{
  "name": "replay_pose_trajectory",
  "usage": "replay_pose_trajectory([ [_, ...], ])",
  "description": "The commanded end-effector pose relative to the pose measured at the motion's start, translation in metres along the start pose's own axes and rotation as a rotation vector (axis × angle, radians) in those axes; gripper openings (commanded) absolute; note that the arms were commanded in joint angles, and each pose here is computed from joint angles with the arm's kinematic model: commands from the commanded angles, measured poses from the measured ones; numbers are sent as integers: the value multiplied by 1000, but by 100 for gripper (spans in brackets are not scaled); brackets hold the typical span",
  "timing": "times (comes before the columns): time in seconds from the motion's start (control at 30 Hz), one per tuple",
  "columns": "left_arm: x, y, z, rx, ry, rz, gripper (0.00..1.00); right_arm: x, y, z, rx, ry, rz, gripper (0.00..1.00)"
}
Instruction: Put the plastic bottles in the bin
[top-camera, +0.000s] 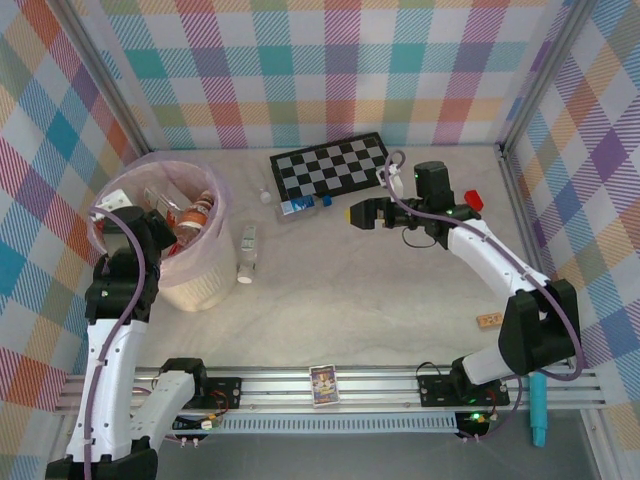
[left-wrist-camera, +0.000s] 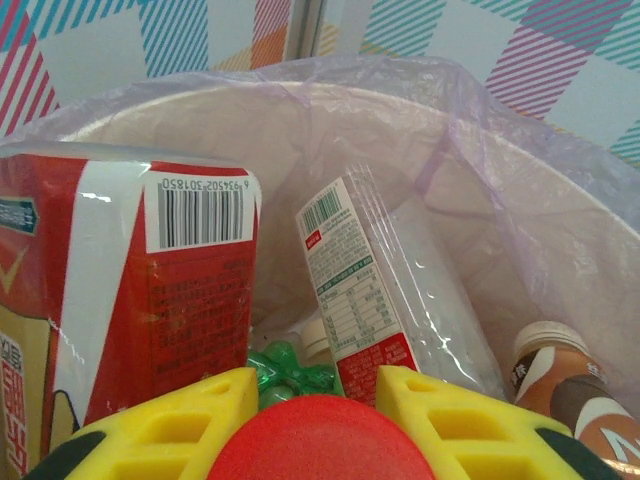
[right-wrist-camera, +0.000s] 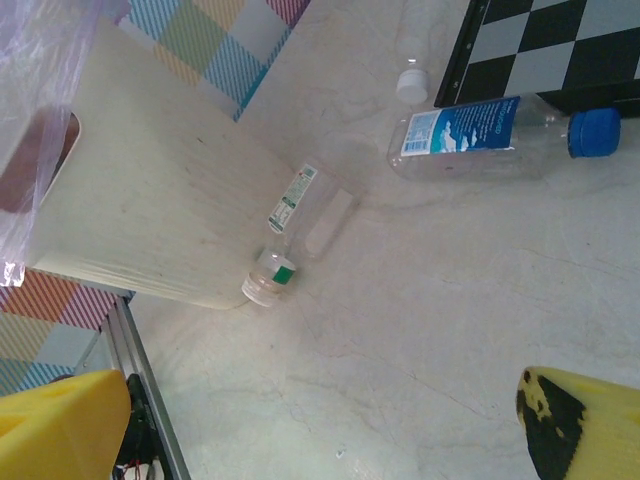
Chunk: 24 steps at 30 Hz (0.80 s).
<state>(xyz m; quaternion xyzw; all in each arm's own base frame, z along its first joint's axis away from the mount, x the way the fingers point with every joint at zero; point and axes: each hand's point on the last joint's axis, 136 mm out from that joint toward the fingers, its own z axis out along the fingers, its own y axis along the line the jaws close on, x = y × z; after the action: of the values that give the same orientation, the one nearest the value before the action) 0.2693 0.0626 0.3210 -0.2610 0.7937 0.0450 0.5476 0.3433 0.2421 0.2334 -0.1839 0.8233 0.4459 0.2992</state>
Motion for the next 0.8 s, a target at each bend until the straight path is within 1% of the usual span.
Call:
replay_pose_trajectory([
  [0.0, 34, 2, 4, 4, 133, 25, 4, -17, 8, 0, -43, -31, -20, 99],
  [0.03, 34, 1, 4, 9, 137, 25, 13, -18, 7, 1, -43, -31, -18, 99],
  [0.1, 25, -2, 1, 18, 125, 25, 38, -19, 6, 2, -45, -29, -14, 99],
  [0.13, 17, -3, -3, 19, 110, 26, 48, -19, 6, 2, -44, -29, -13, 99],
  [0.17, 8, -5, -7, 25, 97, 29, 56, -19, 6, 3, -43, -27, -11, 99],
  [0.2, -2, -8, -11, 30, 86, 35, 63, -19, 6, 3, -42, -25, -10, 99],
  [0.23, -9, -9, -14, 31, 82, 47, 69, -19, 5, 3, -41, -23, -10, 99],
  [0.33, -35, -14, -26, 27, 71, 76, 79, -19, 3, 3, -28, -20, -5, 99],
  [0.47, -62, -19, -36, 24, 50, 100, 81, -17, 0, 3, -12, -9, 8, 100],
  [0.5, -67, -22, -37, 34, 47, 100, 79, -15, 0, 4, -9, -3, 10, 100],
  [0.6, -76, -32, -35, 67, 44, 96, 67, -13, -2, 3, 0, 8, 18, 100],
  [0.67, -79, -34, -31, 62, 41, 99, 59, -12, 0, 4, -2, 14, 19, 100],
  [0.77, -74, -38, -26, 79, 54, 94, 40, -10, 2, 2, 1, 18, 17, 100],
])
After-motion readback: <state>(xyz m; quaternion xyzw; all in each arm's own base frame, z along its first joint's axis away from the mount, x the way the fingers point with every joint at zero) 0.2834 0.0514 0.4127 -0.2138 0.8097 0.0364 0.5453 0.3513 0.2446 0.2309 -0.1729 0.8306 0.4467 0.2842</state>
